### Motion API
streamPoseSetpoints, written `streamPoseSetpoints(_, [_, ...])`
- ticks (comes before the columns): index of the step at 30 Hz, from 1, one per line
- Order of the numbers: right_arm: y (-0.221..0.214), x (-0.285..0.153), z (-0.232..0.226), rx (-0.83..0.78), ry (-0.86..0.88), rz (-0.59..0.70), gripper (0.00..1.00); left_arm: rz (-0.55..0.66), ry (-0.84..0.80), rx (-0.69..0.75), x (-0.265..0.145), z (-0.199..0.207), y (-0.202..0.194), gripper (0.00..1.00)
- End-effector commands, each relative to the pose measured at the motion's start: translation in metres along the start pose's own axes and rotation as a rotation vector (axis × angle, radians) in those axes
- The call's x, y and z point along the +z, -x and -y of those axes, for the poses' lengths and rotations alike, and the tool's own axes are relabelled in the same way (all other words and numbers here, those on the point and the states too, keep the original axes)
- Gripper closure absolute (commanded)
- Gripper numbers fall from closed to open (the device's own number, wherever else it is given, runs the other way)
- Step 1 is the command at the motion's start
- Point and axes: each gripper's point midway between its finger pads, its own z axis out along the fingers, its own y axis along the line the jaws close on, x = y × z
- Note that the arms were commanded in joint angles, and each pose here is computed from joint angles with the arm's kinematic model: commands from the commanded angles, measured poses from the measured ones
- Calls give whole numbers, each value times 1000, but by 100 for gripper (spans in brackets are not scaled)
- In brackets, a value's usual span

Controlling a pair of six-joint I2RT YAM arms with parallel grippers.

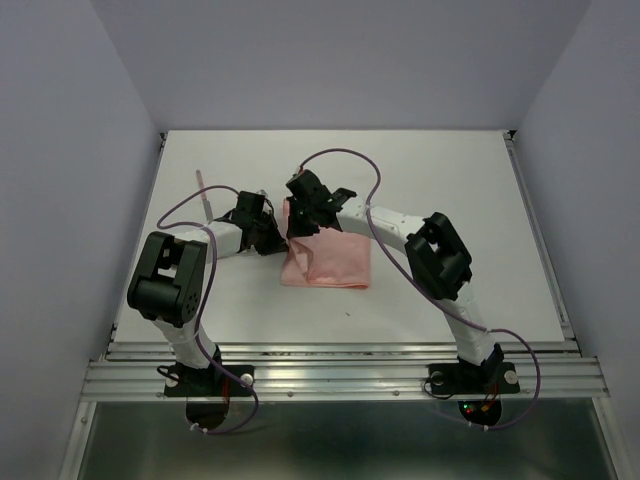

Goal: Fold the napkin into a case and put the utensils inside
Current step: Fold the rectangle-folded napkin at the center of the board.

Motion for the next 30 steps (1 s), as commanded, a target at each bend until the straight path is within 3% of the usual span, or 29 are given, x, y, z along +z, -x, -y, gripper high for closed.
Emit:
streamPoseSetpoints(1, [17,-2,-28,-6,82,49,99,-69,87,-12,4,-25,-24,100])
streamPoseSetpoints(16, [13,13,-24,9,69,38,99,-55,96,-10,-1,-26,-23,100])
streamPoseSetpoints(19, [11,15,-25,9,74,31,88,-37,107,-10,-5,-27,-20,100])
streamPoseSetpoints(24, [20,3,-32,-11,91,55,61,11,148,-4,-16,-29,-9,100])
streamPoseSetpoints(28, [37,-25,-34,-7,79,125,56,43,180,-8,-25,-33,-3,100])
streamPoseSetpoints(30, [53,-43,-19,4,20,214,45,58,185,-6,-31,-32,3,100])
